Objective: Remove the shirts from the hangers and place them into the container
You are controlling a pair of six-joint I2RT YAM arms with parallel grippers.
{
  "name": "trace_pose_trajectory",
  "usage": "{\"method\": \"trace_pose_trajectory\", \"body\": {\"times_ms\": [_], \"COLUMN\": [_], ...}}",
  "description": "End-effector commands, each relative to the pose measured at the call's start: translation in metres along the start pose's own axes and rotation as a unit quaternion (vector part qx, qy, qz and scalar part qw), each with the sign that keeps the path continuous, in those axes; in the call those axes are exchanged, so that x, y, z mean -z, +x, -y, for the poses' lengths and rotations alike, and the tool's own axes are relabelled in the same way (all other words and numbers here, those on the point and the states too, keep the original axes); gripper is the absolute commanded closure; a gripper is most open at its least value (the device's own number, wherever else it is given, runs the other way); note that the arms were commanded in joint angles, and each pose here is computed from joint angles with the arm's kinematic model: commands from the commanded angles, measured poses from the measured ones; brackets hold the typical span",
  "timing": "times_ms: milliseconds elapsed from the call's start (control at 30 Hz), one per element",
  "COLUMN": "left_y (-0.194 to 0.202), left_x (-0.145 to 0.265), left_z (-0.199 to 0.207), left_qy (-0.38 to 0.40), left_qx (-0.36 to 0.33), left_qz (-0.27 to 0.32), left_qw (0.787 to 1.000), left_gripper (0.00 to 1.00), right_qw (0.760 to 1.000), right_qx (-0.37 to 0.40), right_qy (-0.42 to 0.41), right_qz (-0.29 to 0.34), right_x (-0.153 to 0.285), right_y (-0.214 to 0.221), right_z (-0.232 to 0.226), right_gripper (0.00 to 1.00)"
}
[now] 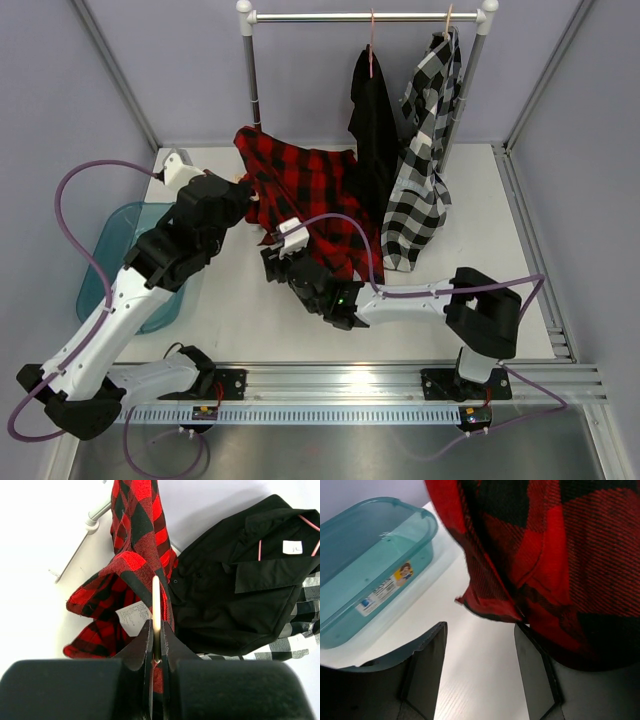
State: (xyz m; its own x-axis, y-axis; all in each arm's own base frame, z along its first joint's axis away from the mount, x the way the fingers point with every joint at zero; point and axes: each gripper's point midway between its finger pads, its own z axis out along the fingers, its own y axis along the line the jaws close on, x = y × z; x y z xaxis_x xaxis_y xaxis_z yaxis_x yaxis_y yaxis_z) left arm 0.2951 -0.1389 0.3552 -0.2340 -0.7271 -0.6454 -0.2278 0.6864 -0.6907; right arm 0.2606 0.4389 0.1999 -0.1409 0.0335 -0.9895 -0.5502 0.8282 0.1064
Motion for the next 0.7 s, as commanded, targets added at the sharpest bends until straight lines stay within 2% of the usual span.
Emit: {"method": "trace_pose_trajectory", "body": {"times_ms": [0, 233, 333, 367, 467, 667], "left_y": [-0.028, -0.025, -0.024, -0.024, -0.025, -0.033], "left_x": [0.009, 0.008, 0.008, 0.007, 0.007, 0.005], "left_z": [0.019, 0.016, 0.015, 0.014, 0.013, 0.011], "left_qy": [0.034, 0.037, 0.037, 0.034, 0.034, 0.025], "left_qx": [0.056, 0.055, 0.051, 0.048, 0.043, 0.026], "left_qz": [0.045, 0.046, 0.046, 0.047, 0.051, 0.073], "left_qw": [0.997, 0.997, 0.997, 0.997, 0.997, 0.997], "left_gripper": [1.00, 1.00, 1.00, 1.00, 1.00, 1.00], "right_qw": [0.995, 0.992, 0.993, 0.993, 0.996, 0.998], "right_qx": [-0.036, -0.040, -0.032, -0.035, -0.041, -0.058], "right_qy": [0.070, 0.091, 0.073, 0.068, 0.040, -0.029], "right_qz": [0.062, 0.083, 0.085, 0.088, 0.075, 0.012], "right_x": [-0.008, -0.011, -0.009, -0.007, 0.003, 0.046], "right_y": [-0.038, -0.050, -0.055, -0.059, -0.059, -0.053], "right_z": [0.016, 0.021, 0.017, 0.016, 0.012, 0.012], "right_gripper": [0.37, 0.52, 0.73, 0.85, 1.00, 1.00]}}
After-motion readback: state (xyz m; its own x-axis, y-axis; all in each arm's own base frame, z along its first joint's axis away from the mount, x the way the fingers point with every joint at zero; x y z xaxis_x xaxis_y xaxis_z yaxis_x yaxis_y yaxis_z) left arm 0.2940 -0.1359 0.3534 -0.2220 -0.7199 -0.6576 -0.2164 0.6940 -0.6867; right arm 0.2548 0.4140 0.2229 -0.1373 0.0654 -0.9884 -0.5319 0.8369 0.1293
